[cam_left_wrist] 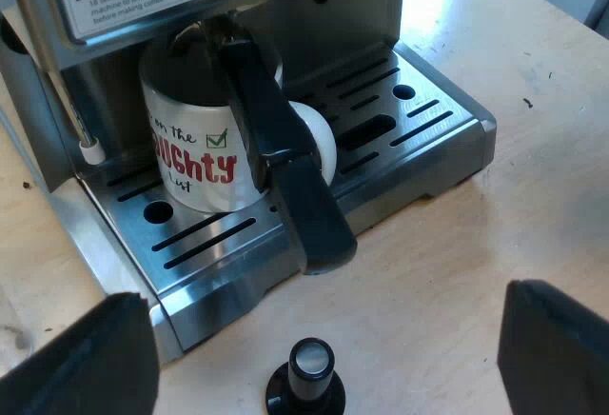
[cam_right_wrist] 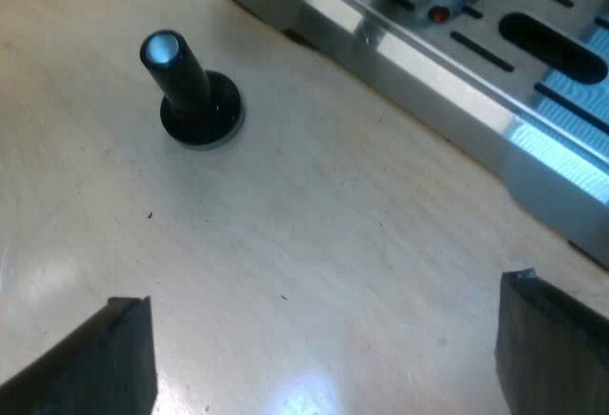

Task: Remove mug from coffee machine

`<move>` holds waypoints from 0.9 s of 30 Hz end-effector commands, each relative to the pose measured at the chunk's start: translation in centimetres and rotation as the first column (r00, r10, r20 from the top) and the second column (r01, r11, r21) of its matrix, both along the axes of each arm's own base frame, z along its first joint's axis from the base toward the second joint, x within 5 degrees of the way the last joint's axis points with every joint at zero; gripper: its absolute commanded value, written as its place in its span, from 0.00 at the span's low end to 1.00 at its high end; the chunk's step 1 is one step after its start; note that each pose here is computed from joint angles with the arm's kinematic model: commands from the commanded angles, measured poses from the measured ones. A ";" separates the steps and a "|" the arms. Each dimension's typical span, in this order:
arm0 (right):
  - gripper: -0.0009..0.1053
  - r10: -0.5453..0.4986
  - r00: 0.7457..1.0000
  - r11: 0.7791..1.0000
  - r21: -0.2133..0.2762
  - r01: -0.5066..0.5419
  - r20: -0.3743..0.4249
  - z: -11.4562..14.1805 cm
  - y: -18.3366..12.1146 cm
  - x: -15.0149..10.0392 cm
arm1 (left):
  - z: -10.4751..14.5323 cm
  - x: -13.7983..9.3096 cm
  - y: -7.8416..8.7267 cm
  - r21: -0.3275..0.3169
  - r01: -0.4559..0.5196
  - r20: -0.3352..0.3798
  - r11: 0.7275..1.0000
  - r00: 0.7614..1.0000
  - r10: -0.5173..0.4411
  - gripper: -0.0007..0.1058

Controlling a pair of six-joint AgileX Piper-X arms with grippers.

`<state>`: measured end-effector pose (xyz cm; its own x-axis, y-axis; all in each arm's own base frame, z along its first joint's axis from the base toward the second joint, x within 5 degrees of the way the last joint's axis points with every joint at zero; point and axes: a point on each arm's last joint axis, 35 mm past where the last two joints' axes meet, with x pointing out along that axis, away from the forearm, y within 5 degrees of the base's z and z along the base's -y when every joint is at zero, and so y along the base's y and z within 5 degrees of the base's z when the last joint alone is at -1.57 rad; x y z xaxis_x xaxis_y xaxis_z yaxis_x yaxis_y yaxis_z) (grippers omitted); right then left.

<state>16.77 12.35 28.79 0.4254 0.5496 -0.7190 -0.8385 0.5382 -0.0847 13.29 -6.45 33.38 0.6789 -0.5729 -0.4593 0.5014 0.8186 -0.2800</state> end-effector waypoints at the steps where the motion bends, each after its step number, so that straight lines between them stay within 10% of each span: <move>1: 0.71 0.010 1.000 1.000 0.011 -0.010 0.000 0.1 0.3 0.3 | 0.4 -0.1 -0.1 -0.004 0.010 0.020 1.000 1.000 -0.010 0.79; 27: 0.71 -0.056 0.998 0.993 0.103 0.053 0.022 -3.0 3.1 4.5 | 0.4 -0.1 -0.1 -0.004 0.010 0.020 1.000 1.000 -0.010 0.79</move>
